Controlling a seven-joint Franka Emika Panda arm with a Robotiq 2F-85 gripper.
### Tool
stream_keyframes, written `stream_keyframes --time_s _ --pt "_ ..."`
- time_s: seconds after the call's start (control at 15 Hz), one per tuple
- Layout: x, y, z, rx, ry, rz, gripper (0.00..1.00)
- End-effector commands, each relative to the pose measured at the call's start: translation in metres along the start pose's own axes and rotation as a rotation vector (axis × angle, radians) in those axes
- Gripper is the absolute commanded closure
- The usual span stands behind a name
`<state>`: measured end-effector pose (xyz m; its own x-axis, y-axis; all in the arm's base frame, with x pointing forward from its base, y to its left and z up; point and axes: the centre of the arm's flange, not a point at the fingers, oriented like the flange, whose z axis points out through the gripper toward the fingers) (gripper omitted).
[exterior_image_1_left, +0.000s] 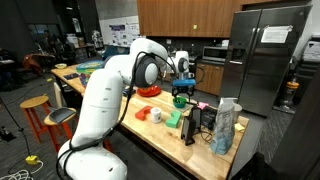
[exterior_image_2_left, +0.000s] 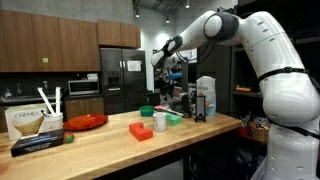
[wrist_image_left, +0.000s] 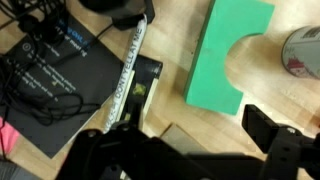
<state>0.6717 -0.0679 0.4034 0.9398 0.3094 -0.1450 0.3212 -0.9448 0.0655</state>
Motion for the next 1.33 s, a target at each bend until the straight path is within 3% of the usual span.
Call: stream_keyframes --time_s 0.0,0.33,0.53,1.0,1.27 --pt "-0.085 -0.015 0.019 0.050 -0.044 0.018 0.00" --pt "-0.148 -0.026 0.046 0.163 -0.013 0.041 0.00" --pt "-0.188 -0.035 0.061 0.239 0.051 0.025 0.00" --pt "-0.286 -0.055 0.095 0.279 0.290 -0.061 0.00" --pt "-0.337 -0.071 0.110 0.312 0.357 -0.120 0.00"
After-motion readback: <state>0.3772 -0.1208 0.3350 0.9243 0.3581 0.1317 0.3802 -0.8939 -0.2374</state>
